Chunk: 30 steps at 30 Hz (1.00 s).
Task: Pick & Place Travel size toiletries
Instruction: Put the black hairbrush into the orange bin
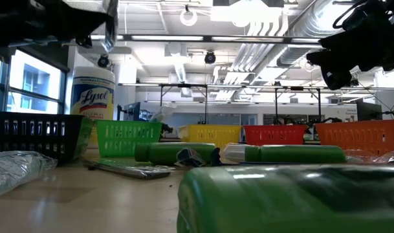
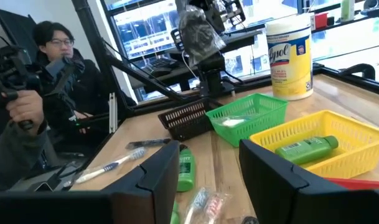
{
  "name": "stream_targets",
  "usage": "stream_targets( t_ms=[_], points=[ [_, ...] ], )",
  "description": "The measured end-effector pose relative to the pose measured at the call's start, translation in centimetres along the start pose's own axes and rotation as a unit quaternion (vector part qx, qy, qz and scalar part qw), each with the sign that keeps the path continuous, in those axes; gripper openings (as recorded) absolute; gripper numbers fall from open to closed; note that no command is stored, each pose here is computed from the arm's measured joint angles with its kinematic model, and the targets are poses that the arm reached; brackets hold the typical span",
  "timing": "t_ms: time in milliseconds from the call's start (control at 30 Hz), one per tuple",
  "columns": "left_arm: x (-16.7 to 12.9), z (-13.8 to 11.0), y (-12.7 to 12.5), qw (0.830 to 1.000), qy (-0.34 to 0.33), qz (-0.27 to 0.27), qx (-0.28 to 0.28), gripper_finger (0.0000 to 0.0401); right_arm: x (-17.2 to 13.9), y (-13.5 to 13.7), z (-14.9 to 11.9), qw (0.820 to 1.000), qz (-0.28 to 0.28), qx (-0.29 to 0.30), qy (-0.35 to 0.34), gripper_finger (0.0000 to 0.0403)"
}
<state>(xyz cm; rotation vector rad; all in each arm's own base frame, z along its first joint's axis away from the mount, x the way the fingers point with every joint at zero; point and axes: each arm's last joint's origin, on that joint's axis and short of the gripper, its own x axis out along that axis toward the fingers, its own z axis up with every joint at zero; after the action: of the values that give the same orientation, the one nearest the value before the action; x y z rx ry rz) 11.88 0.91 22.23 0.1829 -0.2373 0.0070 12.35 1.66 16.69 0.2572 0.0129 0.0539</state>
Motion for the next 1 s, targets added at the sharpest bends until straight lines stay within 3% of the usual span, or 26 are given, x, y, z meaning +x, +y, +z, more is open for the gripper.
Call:
stream_targets(
  t_ms=[200,700,1000],
  points=[
    [-0.3,-0.9,-0.1,1.000,0.011,0.010,-0.004,0.0000,0.0,0.0,0.0,1.000,0.000,0.000,0.000,0.0160],
    [-0.2,-0.6,0.0,1.000,-0.007,0.017,-0.025,0.0000,0.0,0.1,0.1,1.000,0.009,0.000,-0.002,0.0160],
    [4.1,2.3,1.0,0.999,0.024,0.015,-0.032,0.0000,0.4,0.2,0.3,1.000,0.014,-0.013,-0.017,0.0160]
  ],
)
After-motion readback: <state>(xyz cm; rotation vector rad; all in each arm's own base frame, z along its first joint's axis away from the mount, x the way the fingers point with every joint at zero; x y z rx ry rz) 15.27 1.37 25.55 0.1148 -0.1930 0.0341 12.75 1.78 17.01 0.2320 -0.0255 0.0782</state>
